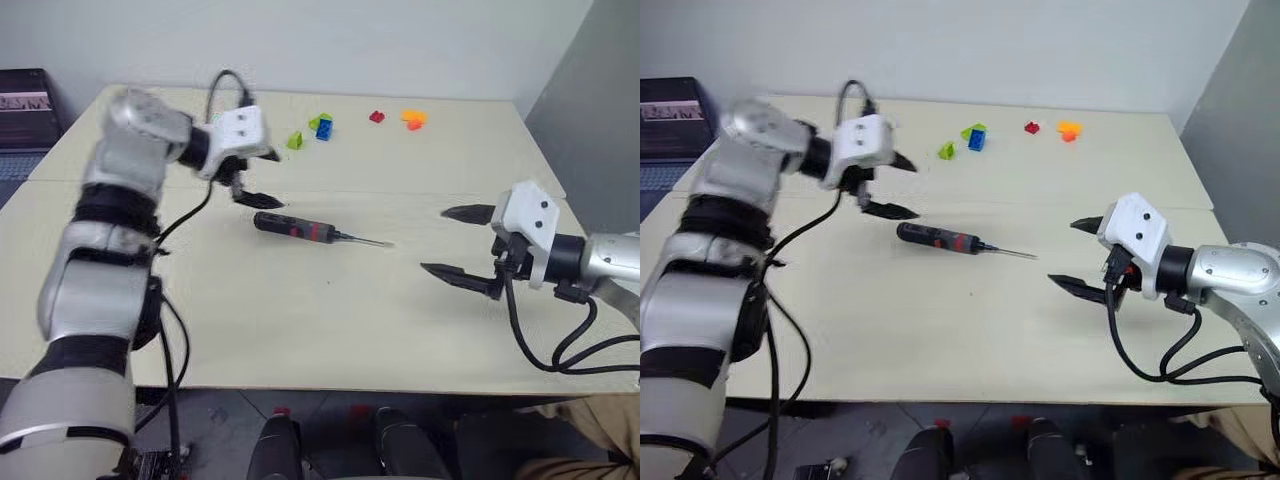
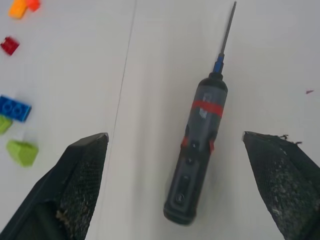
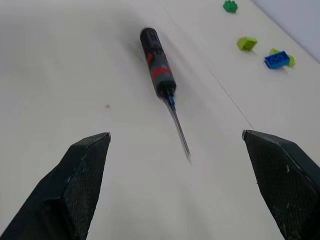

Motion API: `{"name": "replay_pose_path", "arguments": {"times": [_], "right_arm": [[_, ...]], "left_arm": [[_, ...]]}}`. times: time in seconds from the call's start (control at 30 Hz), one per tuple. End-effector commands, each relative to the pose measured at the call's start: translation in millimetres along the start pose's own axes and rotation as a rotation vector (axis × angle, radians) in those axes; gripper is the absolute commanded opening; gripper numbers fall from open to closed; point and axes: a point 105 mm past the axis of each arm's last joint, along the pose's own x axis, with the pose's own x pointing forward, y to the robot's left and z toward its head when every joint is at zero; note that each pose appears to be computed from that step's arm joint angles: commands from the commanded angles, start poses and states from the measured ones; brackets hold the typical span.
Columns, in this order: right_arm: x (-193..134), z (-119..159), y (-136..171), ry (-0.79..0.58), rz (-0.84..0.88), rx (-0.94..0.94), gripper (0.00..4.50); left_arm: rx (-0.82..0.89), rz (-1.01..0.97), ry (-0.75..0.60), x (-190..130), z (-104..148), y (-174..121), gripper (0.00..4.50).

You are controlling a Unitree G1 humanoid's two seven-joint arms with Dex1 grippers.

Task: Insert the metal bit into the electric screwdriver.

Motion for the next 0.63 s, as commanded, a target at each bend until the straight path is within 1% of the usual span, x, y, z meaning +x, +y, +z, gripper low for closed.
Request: {"name": "replay_pose_path", "arguments": {"times": [0.03,0.07,0.17,0.23,0.3,0.43,0.5,0.63], "right_arm": [[-6.5,2.2,-11.0,-0.021,-0.009,-0.086,4.46],[-7.0,1.1,-12.7,-0.023,-0.008,-0.089,4.46],[-10.9,-0.7,-24.2,-0.076,-0.023,-0.053,4.46],[-15.5,-6.6,-29.8,-0.067,-0.021,-0.064,4.46],[-20.9,-10.8,-33.9,-0.058,-0.016,-0.064,4.46],[-31.0,-18.9,-39.3,-0.026,0.004,-0.062,4.46],[-34.7,-18.8,-40.4,-0.033,0.013,-0.054,4.46],[-38.2,-17.3,-42.3,-0.038,0.021,-0.063,4.46]], "left_arm": [[-0.005,0.123,-0.058,-35.4,8.8,1.6,4.5],[-0.016,0.138,-0.055,-40.0,6.2,-0.7,4.5],[-0.127,0.186,-0.032,-69.0,-20.7,-20.2,4.5],[-0.199,0.2,-0.008,-83.0,-37.9,-39.6,4.5],[-0.245,0.21,0.01,-89.8,-46.8,-53.2,4.5],[-0.31,0.235,0.038,-98.2,-60.6,-69.3,4.5],[-0.339,0.227,0.045,-99.9,-65.4,-75.8,4.5],[-0.378,0.243,0.023,-98.9,-68.7,-75.4,4.5]]}}
